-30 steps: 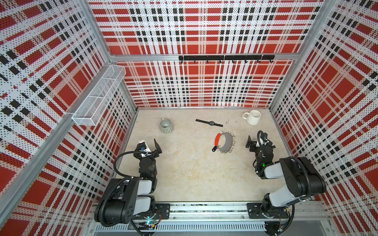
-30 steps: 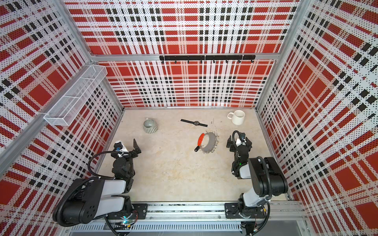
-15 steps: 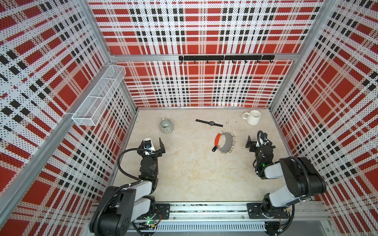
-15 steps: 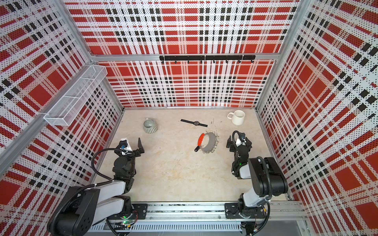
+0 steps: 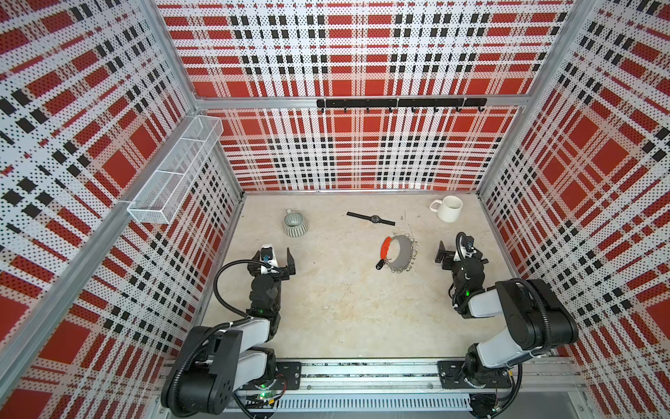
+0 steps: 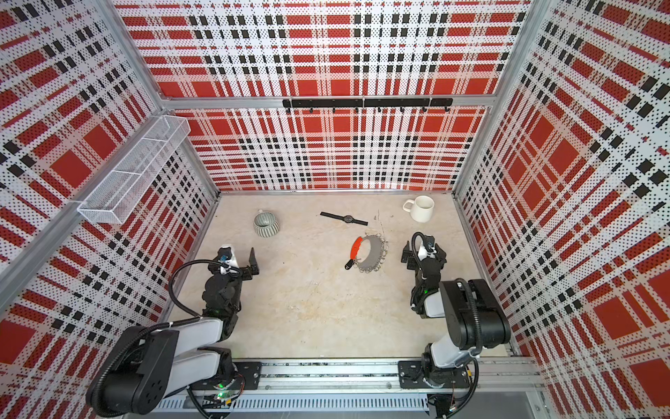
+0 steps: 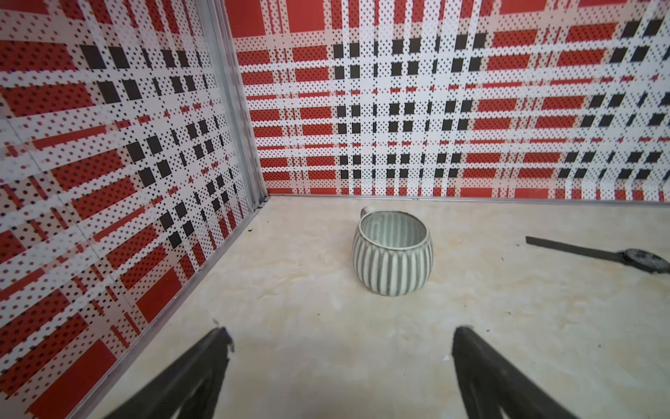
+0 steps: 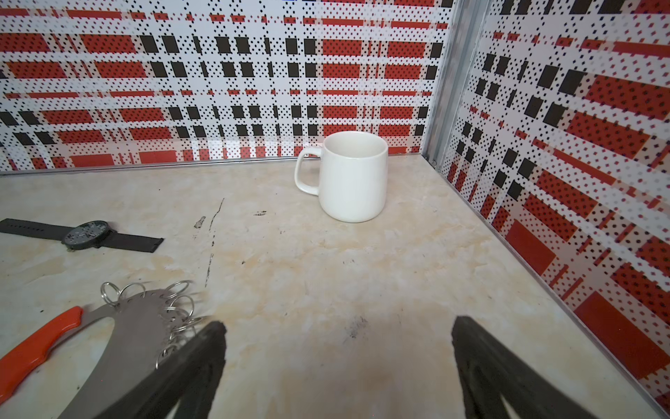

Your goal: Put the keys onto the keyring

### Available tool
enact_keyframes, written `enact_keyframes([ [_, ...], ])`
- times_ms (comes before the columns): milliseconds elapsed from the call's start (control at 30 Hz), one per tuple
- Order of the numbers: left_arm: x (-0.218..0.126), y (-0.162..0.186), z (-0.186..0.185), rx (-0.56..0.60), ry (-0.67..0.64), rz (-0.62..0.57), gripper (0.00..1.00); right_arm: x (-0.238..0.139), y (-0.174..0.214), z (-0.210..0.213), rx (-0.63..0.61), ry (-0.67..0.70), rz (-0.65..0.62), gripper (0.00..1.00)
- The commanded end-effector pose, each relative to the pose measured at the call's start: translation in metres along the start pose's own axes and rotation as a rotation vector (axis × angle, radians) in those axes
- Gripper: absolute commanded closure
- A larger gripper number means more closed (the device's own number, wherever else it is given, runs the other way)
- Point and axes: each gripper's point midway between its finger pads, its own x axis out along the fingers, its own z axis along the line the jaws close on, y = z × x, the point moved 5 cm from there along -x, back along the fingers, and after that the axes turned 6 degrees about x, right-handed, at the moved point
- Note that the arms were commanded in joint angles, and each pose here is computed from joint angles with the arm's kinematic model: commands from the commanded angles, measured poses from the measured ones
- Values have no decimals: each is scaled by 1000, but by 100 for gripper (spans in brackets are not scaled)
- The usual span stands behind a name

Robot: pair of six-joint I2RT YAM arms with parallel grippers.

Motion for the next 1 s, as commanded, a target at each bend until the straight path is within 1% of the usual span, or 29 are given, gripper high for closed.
enact_keyframes([
  [0,-2,-14,4,-70,13,-105,2,3,-5,2,-3,-5,-18,0],
  [133,3,-17,3,-86,18,-133,2,3,-5,2,-3,-4,-19,0],
  [267,3,-10,10,-81,-36,-125,2,3,-5,2,-3,-5,-19,0],
  [400,2,-2,8,-84,-32,-151,2,3,-6,2,-2,-4,-20,0],
  [467,-3,-5,10,-90,-41,-198,2,3,-6,2,-2,-3,-20,0],
  [567,6,1,14,-96,-89,-135,2,3,-5,2,-3,-6,-18,0],
  [633,19,2,10,-97,-61,-117,2,3,-5,2,-2,-4,-19,0],
  [733,44,11,6,-79,-52,-12,2,3,-5,2,-4,-5,-20,0],
  [967,43,10,6,-83,-55,-19,2,3,-6,2,-3,-5,-21,0],
])
